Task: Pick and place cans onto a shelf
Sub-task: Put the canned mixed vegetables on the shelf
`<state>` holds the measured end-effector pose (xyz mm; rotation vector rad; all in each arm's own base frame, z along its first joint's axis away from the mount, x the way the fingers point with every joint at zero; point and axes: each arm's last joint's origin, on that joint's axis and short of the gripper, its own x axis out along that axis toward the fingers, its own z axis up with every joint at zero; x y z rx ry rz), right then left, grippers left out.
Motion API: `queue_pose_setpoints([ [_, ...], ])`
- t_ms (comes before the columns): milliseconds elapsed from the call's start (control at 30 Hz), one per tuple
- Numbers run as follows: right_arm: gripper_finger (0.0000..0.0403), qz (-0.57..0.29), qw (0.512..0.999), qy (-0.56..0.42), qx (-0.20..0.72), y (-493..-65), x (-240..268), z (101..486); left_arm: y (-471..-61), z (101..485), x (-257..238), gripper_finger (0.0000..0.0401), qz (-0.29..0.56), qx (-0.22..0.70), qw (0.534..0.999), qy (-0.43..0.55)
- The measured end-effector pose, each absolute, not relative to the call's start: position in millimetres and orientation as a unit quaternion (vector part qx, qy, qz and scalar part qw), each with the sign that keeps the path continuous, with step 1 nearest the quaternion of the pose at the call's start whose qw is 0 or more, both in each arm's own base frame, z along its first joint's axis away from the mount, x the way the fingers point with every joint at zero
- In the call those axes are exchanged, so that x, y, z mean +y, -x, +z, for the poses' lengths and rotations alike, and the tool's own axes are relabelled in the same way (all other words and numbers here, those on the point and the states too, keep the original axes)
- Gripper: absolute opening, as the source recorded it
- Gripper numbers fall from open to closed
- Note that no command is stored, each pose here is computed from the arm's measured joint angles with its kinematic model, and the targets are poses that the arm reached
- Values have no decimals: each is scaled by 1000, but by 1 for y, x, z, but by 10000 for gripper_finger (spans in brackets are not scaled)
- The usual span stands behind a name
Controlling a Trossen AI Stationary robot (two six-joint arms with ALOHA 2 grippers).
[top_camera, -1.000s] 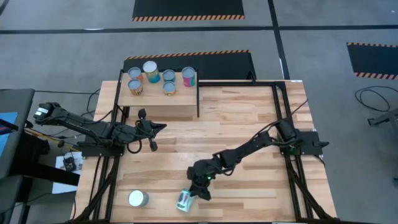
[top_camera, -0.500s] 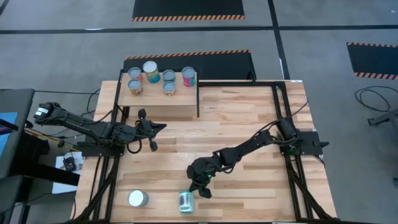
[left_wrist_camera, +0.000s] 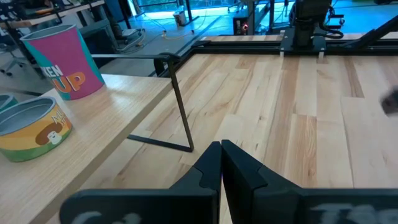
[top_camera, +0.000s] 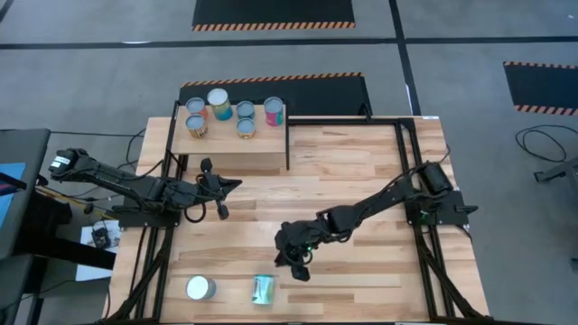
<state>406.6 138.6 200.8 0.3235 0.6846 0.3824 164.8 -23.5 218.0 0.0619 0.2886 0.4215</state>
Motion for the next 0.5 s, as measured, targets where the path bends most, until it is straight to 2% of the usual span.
queue_pose_setpoints([
  [200,192,218,901,-173,331,-418,145,172,-165,218,-24,1,200,143,969,-25],
  [267,217,252,901,-183,302,-426,146,167,-165,217,-24,1,196,143,970,-17],
  [367,232,275,896,-190,294,-432,144,154,-165,217,-24,1,197,146,969,-13],
  [500,218,278,896,-189,290,-442,143,146,-164,216,-24,1,198,150,969,-10],
])
